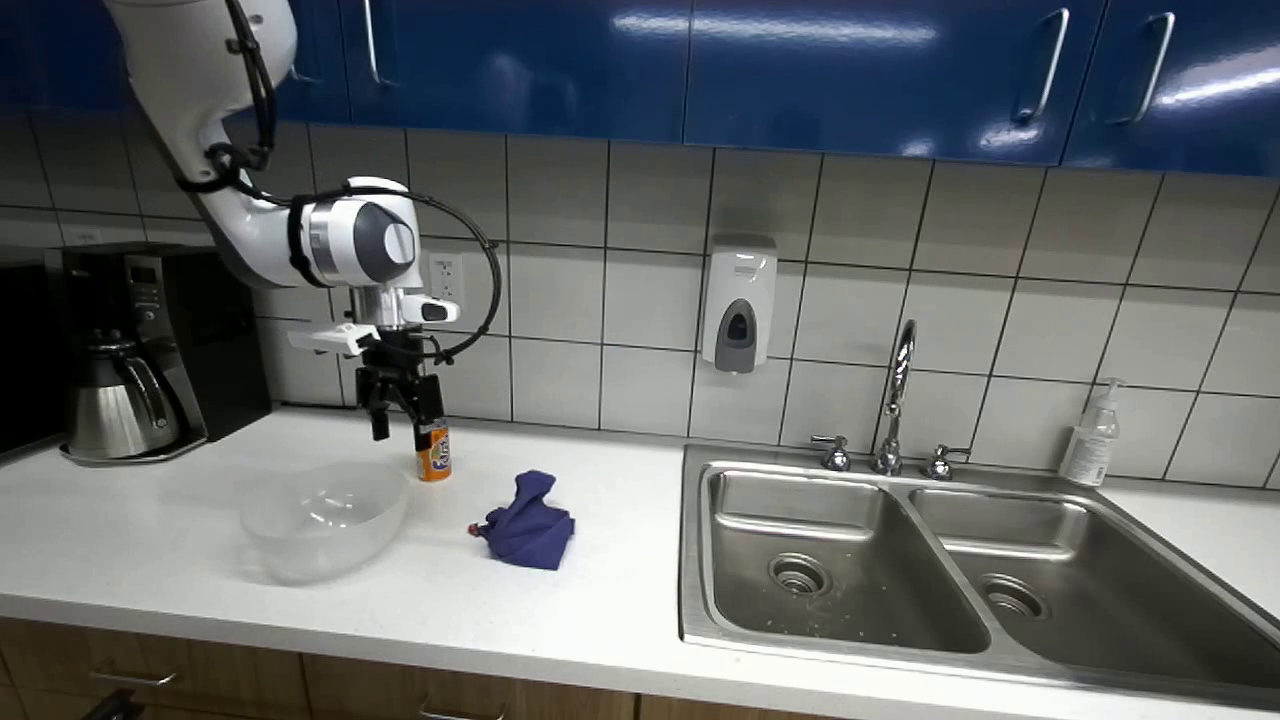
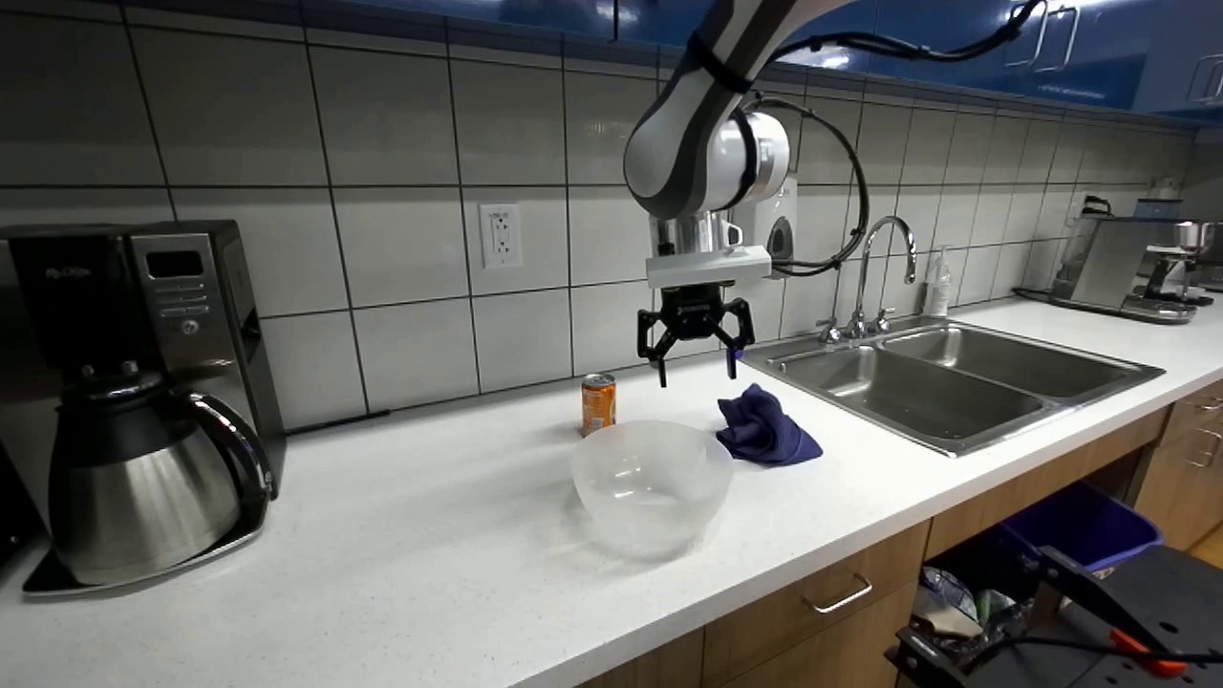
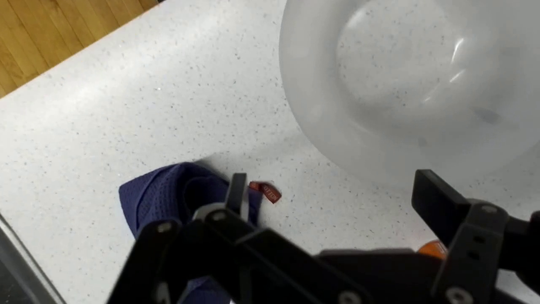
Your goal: Put the can in the bowl
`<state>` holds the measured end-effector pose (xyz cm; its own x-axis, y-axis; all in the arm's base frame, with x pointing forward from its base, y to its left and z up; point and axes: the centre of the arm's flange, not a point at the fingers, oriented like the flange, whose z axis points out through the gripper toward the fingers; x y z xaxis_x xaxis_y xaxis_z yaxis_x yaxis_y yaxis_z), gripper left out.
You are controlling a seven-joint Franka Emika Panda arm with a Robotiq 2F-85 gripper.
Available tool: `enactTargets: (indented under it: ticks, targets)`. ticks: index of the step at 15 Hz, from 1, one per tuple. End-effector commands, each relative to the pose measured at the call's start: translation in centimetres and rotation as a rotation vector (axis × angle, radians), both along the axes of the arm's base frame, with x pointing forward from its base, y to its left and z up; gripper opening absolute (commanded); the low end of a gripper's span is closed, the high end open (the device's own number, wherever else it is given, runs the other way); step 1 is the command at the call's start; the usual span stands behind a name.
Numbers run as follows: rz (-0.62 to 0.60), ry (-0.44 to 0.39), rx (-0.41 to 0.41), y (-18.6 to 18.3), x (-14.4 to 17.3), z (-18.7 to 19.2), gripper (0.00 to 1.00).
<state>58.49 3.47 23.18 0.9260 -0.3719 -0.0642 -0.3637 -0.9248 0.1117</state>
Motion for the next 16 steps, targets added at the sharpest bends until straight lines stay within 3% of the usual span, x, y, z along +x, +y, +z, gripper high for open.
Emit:
enactTargets:
  ticks: [1,8,16]
  targets:
    - [-0.025,-0.034,0.002,0.3,4.5,-1.0,1.0]
    - [-0.054,-0.09,0.04,1.1,10.2,-2.4,1.0]
    - [-0.072,-0.154,0.085,3.5,14.3,-2.6,1.0]
